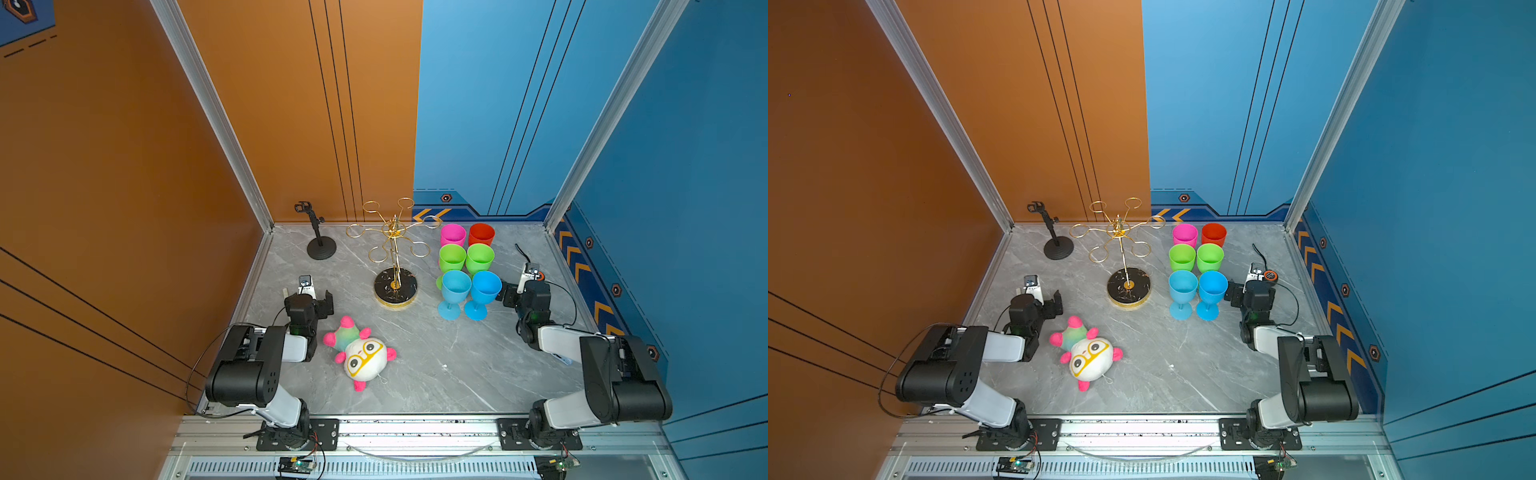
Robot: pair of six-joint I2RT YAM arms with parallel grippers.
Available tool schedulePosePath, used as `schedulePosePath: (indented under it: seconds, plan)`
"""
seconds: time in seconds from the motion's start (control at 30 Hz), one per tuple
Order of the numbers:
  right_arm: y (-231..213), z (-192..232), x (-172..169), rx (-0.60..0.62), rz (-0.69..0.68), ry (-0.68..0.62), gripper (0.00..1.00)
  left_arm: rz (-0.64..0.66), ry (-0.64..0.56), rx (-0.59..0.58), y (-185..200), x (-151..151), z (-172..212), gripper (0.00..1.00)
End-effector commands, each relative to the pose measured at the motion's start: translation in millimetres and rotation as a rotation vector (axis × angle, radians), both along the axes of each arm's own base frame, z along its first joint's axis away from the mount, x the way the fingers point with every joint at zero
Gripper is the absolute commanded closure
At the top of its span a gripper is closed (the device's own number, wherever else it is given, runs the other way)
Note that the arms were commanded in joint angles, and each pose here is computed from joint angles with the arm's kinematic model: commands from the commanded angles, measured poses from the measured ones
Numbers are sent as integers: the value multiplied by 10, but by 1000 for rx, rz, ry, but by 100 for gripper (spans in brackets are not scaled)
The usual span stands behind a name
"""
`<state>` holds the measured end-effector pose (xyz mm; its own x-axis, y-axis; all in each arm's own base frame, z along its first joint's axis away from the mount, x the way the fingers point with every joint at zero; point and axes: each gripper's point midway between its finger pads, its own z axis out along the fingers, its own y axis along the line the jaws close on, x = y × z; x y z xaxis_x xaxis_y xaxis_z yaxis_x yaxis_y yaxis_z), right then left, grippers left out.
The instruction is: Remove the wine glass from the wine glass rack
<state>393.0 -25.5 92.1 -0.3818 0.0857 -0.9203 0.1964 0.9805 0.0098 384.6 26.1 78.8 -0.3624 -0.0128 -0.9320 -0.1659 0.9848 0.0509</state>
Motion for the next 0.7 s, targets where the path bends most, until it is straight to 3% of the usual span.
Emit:
schedulePosePath:
  seconds: [0.0, 0.67]
  plan:
    - [12, 39, -65, -18, 9, -100, 0, -15, -51, -8, -18, 73, 130, 2]
    - [2, 21, -23, -29, -10, -74, 0, 3, -47, -7, 0, 67, 125, 2]
